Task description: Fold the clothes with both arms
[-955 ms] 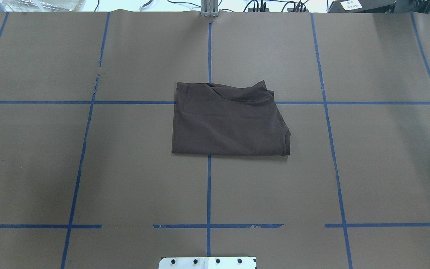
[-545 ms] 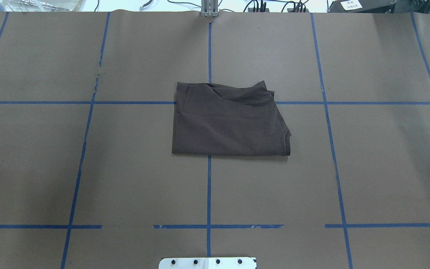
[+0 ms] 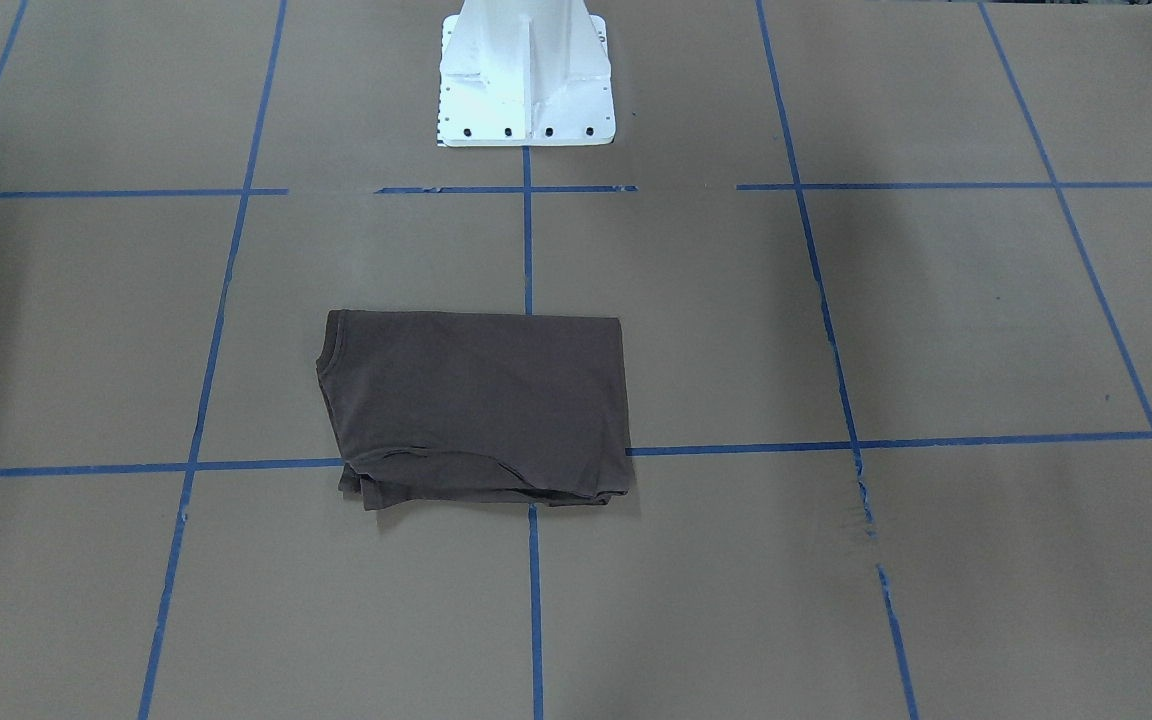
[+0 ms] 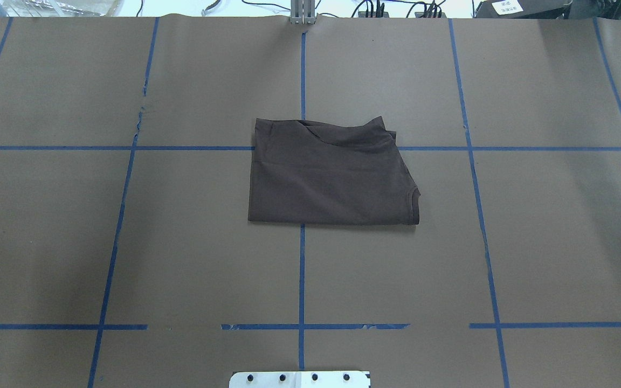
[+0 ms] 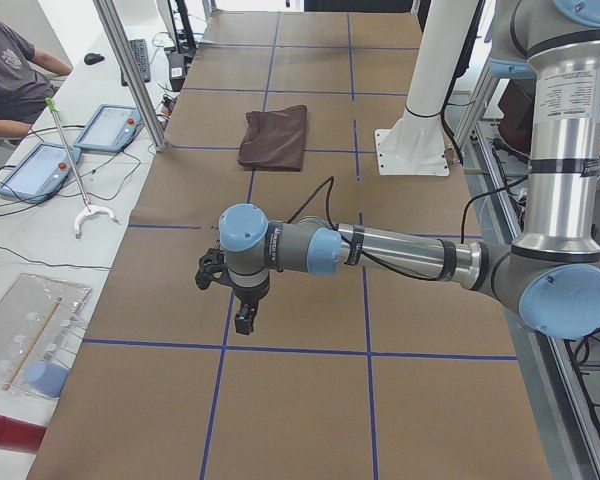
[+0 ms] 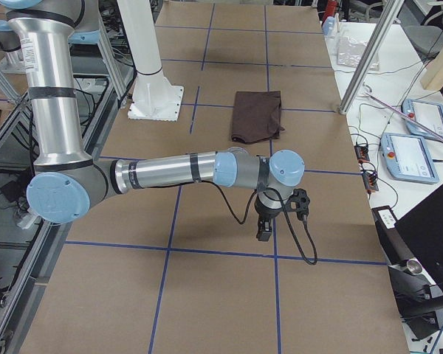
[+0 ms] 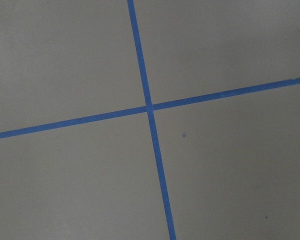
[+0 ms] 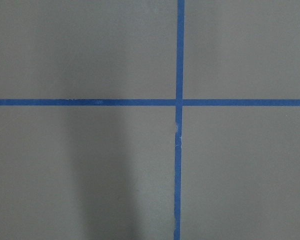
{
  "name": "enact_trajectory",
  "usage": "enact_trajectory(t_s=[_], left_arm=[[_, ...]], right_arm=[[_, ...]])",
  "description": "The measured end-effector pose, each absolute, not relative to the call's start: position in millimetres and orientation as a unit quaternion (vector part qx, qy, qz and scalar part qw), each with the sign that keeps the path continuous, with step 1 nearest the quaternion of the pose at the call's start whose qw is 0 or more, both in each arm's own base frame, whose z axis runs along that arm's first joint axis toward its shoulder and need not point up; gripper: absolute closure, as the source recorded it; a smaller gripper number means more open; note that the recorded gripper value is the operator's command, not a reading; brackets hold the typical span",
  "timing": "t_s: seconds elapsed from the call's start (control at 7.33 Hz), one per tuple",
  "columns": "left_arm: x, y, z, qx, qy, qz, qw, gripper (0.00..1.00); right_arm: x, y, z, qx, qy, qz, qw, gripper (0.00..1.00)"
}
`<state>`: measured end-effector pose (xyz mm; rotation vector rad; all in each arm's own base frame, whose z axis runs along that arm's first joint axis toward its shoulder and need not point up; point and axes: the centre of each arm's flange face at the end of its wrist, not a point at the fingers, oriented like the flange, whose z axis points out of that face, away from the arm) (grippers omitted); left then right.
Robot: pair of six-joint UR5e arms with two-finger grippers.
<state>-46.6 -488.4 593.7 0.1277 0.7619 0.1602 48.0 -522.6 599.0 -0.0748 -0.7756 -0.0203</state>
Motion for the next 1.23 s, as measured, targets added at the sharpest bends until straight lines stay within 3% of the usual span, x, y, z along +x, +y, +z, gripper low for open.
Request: enact_trajectory(t_s=[1.23], left_arm=[[-45.8,-492.7,582.2,0.074,0.371,0.080,0.922,0.00]], right_arm=[[21.2,-525.2,594.3,-0.023,-0.382,-0.039,0.923,0.00]])
